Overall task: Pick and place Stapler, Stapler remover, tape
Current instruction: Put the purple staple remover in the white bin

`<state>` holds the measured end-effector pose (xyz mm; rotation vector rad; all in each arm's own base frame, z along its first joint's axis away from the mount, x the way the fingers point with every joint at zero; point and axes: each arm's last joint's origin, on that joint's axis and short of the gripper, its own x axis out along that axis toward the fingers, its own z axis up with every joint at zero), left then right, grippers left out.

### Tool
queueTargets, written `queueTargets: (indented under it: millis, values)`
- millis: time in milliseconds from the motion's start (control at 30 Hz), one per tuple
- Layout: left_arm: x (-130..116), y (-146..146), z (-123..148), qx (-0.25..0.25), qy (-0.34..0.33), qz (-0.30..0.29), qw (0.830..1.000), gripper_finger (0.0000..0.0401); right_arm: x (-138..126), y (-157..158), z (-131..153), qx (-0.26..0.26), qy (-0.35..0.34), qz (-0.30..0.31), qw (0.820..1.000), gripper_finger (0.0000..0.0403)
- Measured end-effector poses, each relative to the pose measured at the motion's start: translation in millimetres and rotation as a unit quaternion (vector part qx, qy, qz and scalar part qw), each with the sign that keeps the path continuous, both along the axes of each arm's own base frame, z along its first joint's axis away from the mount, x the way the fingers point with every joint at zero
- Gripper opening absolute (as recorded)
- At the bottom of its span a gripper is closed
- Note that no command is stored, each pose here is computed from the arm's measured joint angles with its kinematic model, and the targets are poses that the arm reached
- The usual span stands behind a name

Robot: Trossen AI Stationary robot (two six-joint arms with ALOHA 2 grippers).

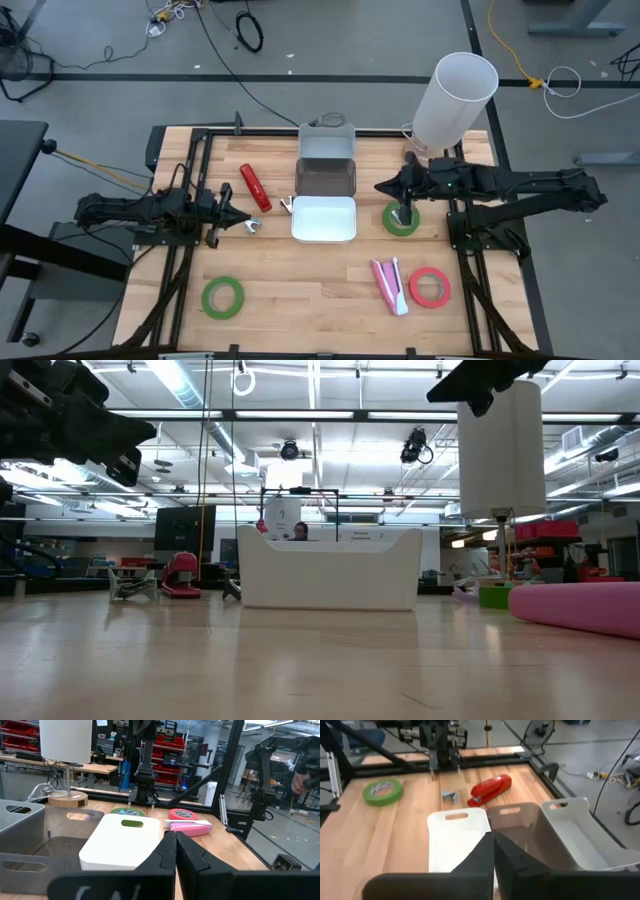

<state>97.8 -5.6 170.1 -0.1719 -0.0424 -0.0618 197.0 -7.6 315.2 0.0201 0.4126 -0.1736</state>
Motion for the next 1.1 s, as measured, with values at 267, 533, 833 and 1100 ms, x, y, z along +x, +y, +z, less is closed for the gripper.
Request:
queueTargets:
  millis: [267, 533, 833, 1100]
  values:
    - [0.0, 0.0, -0.1, 0.0, 0.0, 0.0, 1.0, 0.0003, 11.3, -0.2, -9.9, 0.002, 0.026, -0.001, 1.0, 0.0006]
    - [0.0, 0.0, 0.0, 0.0, 0.0, 0.0, 1.0, 0.0003, 18.4, -0.3, -16.5, 0.003, 0.043, 0.0, 0.999, 0.0011]
    - [0.0, 0.0, -0.1, 0.0, 0.0, 0.0, 1.0, 0.0003, 22.8, -1.1, -22.6, 0.045, 0.053, -0.019, 0.997, 0.0011]
    - [0.0, 0.0, -0.1, 0.0, 0.0, 0.0, 1.0, 0.0003, 20.7, -22.8, -25.9, 0.105, 0.058, -0.06, 0.991, 0.0011]
